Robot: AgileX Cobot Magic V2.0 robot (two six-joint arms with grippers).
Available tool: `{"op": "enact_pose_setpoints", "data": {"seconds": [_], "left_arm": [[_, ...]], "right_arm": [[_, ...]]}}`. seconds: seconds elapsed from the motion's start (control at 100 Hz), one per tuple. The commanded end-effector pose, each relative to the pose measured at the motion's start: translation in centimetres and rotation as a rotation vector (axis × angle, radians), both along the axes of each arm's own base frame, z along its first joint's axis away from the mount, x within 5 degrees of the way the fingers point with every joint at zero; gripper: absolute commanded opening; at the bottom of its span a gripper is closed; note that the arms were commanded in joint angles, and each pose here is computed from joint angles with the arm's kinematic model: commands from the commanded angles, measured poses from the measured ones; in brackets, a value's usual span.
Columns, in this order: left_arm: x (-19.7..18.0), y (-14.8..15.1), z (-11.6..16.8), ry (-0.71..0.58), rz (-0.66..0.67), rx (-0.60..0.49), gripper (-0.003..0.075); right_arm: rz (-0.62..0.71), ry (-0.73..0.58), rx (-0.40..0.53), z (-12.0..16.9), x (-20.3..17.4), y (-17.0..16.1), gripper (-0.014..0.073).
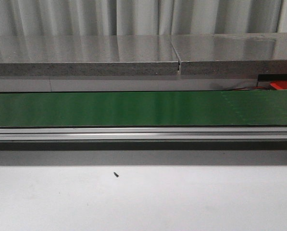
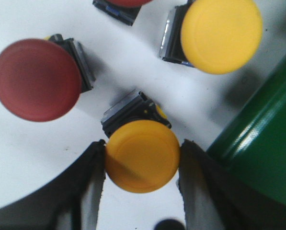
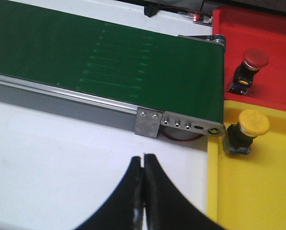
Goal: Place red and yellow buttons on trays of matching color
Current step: 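Move the left gripper down over a yellow button in the cluster, then grasp the yellow button and place it on the belt's near end, release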
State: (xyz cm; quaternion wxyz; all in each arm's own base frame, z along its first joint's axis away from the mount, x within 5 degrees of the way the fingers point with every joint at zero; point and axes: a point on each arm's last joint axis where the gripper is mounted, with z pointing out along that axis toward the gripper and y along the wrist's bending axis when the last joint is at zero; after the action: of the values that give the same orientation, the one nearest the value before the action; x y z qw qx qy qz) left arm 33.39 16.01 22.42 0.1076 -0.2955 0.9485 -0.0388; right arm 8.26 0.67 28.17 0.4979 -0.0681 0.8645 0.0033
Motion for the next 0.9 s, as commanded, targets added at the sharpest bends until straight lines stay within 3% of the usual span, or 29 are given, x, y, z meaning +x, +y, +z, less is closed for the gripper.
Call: {"op": "enact_pose_setpoints", "data": {"seconds": [0.0,0.2,0.49,0.72,0.89], "left_arm": [[-0.7,-0.3,4.9,-0.148,0.015,0.062,0.0218],[-2.4,-1.8,9.0,-0.238,-0.005,0.102,0.0218],[-1.5,-4.7,11.9,-0.254,-0.124,0.097,0.0218],[0.3,-7.9,10.5,-0.214,-0.225,0.044,0.0218],[1.5,-8.6,8.7,-0.156,-0.254,0.017,0.0218]], "right_arm": [[-0.007,-0.098,0.002,1.4,0.3,0.0,-0.0068],[-0.007,-0.098,0.002,1.4,0.3,0.0,-0.0068],[-0.007,-0.098,0.002,1.4,0.3,0.0,-0.0068],[-0.007,-0.098,0.002,1.4,0.3,0.0,-0.0068],[-0.007,-0.099,0.002,1.4,0.3,0.0,-0.0068]]}}
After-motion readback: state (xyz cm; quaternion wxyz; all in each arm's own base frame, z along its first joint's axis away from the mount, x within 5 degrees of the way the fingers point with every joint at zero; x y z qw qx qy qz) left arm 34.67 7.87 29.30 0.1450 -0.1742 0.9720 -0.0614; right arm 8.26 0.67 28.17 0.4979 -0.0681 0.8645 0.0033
